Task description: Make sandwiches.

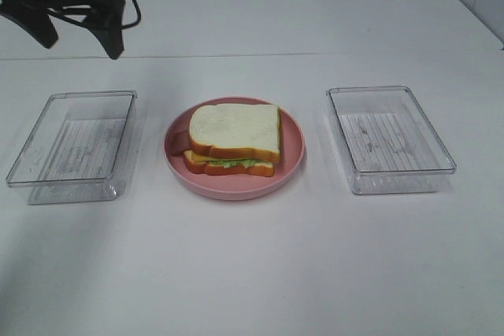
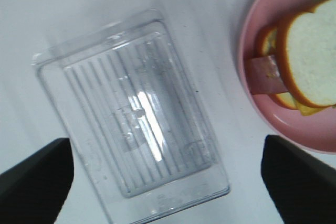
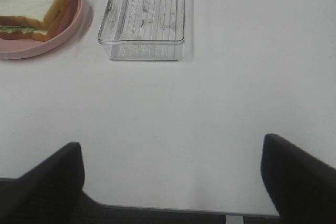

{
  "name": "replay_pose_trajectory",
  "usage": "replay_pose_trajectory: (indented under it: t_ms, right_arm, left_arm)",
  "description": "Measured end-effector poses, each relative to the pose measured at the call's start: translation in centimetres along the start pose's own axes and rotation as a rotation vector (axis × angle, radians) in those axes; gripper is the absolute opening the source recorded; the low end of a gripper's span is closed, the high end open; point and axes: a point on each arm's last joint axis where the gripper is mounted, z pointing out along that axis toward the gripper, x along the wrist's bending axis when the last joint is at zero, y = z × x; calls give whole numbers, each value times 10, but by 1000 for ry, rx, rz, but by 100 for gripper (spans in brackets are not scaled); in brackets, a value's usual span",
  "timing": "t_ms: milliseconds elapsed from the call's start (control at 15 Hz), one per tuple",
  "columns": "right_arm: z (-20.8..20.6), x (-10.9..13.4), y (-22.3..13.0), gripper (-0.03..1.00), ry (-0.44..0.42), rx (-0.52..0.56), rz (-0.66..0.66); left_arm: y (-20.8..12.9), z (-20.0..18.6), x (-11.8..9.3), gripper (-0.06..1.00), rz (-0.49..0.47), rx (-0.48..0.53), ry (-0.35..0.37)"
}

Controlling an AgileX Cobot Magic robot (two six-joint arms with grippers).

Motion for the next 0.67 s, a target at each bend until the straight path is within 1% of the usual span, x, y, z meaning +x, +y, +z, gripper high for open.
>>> replay_pose_trajectory:
  t_ms: [67, 133, 200, 267, 467, 667]
  right_arm:
    - [0, 0, 0, 88, 0, 0, 0]
    - [0, 0, 0, 88, 0, 0, 0]
    - [0, 0, 0, 88, 0, 0, 0]
    - [0, 0, 0, 88, 0, 0, 0]
    - [0, 0, 0, 88, 0, 0, 0]
    - [0, 0, 0, 88, 0, 0, 0]
  left_arm:
    - [-4, -16, 40, 89, -83, -30, 37]
    - [-6, -19, 51, 89, -104, -36, 47]
    - [-10, -24, 72, 89, -133, -42, 65]
    - [-13, -27, 84, 89, -148, -48, 73]
    - [-21, -43, 105, 89, -203, -85, 64]
    - [-27, -55, 117, 89, -236, -105, 73]
